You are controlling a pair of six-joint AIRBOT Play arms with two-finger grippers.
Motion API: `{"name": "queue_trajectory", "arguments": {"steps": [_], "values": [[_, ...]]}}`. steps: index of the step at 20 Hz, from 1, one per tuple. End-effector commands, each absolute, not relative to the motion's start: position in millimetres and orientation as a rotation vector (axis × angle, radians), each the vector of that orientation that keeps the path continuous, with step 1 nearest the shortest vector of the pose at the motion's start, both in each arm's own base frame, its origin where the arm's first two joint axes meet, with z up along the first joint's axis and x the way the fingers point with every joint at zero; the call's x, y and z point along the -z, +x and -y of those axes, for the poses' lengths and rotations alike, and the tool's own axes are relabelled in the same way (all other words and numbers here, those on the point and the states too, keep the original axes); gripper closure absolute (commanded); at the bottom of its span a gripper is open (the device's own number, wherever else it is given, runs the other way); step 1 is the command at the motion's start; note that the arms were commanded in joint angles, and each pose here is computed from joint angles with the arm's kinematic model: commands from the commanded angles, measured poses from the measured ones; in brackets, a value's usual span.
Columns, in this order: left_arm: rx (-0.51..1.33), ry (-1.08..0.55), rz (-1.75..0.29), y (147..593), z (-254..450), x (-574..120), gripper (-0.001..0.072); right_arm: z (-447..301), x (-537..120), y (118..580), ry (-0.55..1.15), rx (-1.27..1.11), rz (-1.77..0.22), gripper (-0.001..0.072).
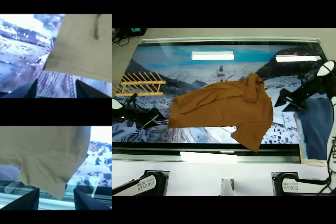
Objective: Fold the shirts.
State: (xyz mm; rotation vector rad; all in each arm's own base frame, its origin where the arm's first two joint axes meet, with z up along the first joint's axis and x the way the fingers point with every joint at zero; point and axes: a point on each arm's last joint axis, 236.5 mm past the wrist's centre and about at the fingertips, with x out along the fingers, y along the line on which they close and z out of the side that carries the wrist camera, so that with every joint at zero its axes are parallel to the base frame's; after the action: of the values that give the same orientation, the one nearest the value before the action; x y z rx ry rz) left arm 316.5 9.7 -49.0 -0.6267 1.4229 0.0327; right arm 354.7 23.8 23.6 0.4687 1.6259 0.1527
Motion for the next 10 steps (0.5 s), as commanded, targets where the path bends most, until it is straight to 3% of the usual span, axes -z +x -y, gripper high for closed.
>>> {"name": "queue_trajectory", "arguments": {"steps": [1,10], "values": [[0.007,-0.649,-1.490,313.2,-5.5,70.8,0.0162,-29.9,-10.0,322.1,0.471,-0.170,-1.635,0.0284],[0.024,-0.666,-1.534,319.9,9.7,99.5,0.0167,-30.4,-15.1,320.3,0.466,-0.168,-1.609,0.0289]]}}
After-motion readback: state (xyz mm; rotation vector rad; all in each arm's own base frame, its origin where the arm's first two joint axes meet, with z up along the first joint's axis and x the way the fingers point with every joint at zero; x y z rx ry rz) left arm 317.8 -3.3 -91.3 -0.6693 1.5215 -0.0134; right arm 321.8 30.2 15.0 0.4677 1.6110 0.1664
